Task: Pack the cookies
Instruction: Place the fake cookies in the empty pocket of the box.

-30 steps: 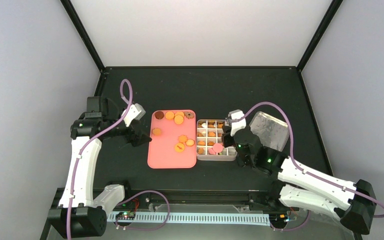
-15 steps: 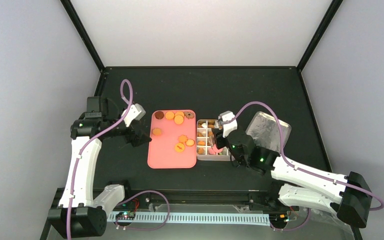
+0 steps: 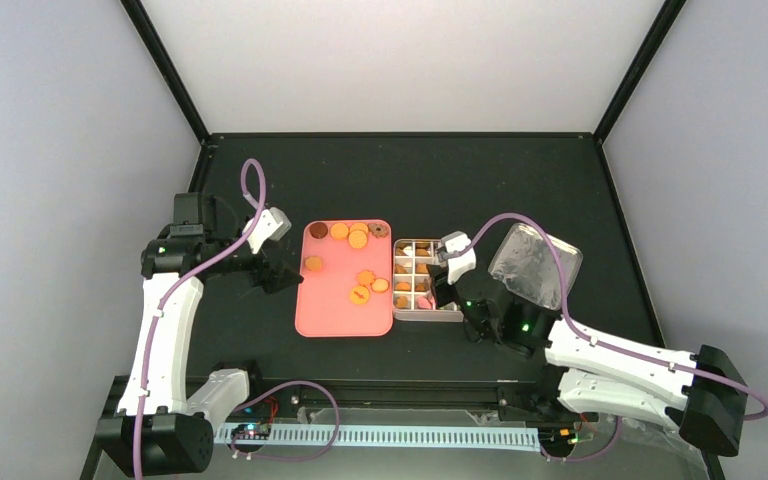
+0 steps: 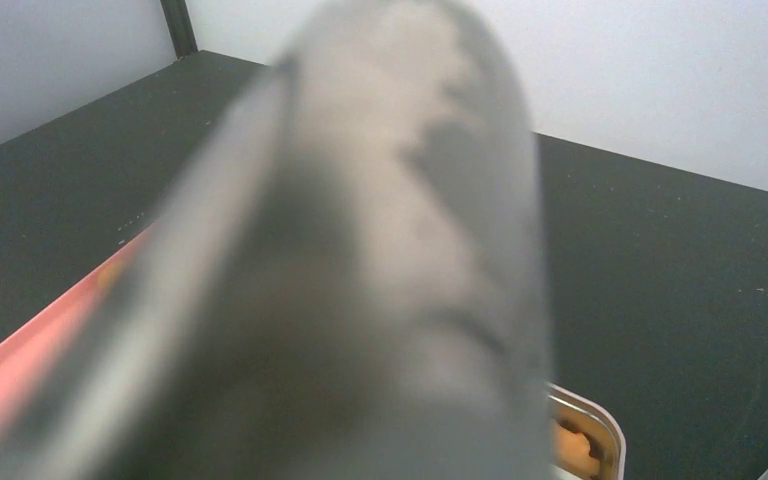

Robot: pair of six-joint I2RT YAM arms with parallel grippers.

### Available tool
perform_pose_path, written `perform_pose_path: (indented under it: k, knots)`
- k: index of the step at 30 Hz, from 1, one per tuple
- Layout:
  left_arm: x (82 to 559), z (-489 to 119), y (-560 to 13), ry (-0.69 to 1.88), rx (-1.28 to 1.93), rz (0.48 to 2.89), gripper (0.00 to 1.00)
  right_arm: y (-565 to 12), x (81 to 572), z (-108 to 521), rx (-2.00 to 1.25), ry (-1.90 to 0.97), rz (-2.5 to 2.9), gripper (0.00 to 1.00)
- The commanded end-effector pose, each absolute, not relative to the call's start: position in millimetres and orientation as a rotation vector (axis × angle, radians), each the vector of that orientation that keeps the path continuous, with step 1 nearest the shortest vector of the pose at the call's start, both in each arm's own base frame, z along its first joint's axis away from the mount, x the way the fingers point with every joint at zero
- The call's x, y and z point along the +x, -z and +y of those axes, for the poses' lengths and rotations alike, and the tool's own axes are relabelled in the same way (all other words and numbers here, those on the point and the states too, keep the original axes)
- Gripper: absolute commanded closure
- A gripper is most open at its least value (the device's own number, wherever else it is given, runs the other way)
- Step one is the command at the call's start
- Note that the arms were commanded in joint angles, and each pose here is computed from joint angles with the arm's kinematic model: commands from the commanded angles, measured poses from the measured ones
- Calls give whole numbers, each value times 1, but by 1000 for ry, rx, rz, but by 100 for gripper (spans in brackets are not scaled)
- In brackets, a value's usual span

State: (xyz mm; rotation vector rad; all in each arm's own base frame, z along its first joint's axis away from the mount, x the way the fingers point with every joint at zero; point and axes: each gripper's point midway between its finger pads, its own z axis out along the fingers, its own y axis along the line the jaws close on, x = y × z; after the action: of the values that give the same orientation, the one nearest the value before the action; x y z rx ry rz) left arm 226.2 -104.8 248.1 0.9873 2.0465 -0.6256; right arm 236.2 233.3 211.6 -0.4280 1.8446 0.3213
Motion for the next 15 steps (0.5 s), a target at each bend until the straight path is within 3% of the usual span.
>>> perform_pose_path:
  k: [1, 5, 15]
  knots:
    - [224, -106, -255, 612, 1016, 2024, 1, -208, 235, 227, -394, -305, 1845, 65]
    - [223, -106, -256, 607, 1019, 2023, 1, -213, 237, 220, -361, -284, 1836, 75]
    - [223, -107, -257, 613, 1020, 2020, 1, -239, 236, 183, -238, -207, 1788, 77]
